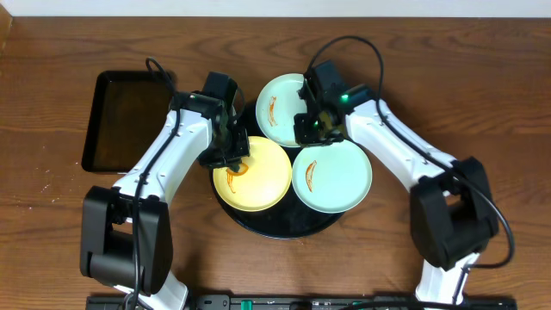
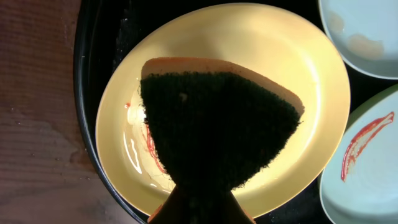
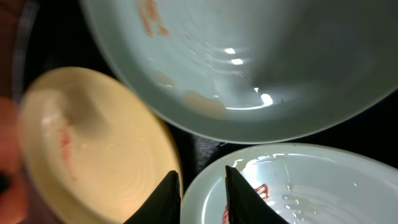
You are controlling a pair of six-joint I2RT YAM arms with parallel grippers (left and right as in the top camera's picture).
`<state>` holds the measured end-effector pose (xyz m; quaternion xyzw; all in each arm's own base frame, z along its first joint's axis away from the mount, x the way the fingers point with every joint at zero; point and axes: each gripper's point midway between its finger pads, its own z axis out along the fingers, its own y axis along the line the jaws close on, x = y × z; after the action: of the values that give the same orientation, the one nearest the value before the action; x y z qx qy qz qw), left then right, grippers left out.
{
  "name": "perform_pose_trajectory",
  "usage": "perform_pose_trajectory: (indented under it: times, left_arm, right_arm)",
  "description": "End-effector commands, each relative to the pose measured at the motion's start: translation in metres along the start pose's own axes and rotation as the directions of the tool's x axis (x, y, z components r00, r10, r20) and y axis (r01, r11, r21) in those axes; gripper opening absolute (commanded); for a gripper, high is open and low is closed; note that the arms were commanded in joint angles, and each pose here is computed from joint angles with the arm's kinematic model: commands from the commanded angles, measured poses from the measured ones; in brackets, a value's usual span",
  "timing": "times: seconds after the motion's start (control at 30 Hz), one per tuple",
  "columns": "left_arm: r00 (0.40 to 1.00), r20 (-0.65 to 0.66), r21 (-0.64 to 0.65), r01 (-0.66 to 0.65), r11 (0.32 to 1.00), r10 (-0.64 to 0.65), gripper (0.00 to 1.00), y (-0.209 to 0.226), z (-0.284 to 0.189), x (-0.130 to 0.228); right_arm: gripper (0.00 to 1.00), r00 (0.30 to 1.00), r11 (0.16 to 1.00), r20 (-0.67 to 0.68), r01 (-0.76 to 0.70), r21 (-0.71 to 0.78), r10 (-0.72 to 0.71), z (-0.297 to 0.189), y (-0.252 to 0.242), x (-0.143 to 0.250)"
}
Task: Clean dirty plates on tray and stack at the side
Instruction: 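Scrub the yellow plate with the sponge while right gripper holds plate rim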
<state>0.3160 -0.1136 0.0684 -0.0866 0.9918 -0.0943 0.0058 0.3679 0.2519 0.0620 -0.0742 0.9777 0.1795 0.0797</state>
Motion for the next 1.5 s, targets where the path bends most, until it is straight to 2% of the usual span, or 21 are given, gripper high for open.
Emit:
perform_pose_trajectory:
  times: [0.0,0.23,0.47,0.57,0.7,0.83,0.9,1.17,1.3,1.47]
  left_arm:
    - [1.000,0.006,-0.016,0.008,1.000,-0.007,0.07,0.003,0.002,0.000]
    - [1.000,0.029,-0.004,0.003,1.000,-0.003,0.08,0.000,0.002,-0.006]
    - [1.000,0.029,-0.005,0.003,1.000,-0.003,0.08,0.000,0.002,-0.006]
    - [1.000,0.029,-0.005,0.003,1.000,-0.003,0.08,0.000,0.002,-0.006]
    - [0.999,0.035,-0.002,0.002,1.000,-0.002,0.08,-0.001,0.002,-0.007]
    - [0.999,0.043,0.002,0.001,1.000,-0.001,0.08,-0.002,0.002,-0.009]
    - [0.999,0.045,0.003,0.000,1.000,0.000,0.08,-0.002,0.002,-0.009]
    - [0.999,0.044,0.003,0.000,1.000,0.000,0.08,-0.002,0.003,-0.009]
    - [0.999,0.035,0.008,-0.001,1.000,0.001,0.08,-0.001,0.012,-0.006]
    - [1.000,0.009,0.077,0.009,0.997,-0.010,0.08,-0.013,0.038,0.005]
  right_arm:
    - [0.24,1.000,1.000,-0.007,-0.020,0.002,0.020,0.005,0.008,0.001]
    - [0.36,0.997,0.997,-0.019,0.078,-0.021,-0.079,0.014,0.035,0.013]
    - [0.36,0.997,0.991,0.010,0.074,0.113,-0.076,0.027,0.022,0.012]
    - [0.30,0.997,0.992,-0.029,0.071,0.108,-0.069,0.042,0.018,0.018]
    - [0.33,0.993,0.995,-0.067,0.099,0.030,-0.097,0.053,0.029,0.024]
    - [0.33,0.992,0.994,-0.065,0.107,0.023,-0.105,0.053,0.030,0.024]
    - [0.32,0.992,0.994,-0.068,0.109,0.028,-0.107,0.054,0.029,0.024]
    - [0.09,0.992,0.993,-0.082,0.105,0.062,-0.100,0.064,0.020,0.026]
    - [0.08,0.992,0.993,-0.080,0.102,0.062,-0.096,0.064,0.020,0.026]
    - [0.07,0.992,0.993,-0.078,0.102,0.061,-0.097,0.064,0.020,0.025]
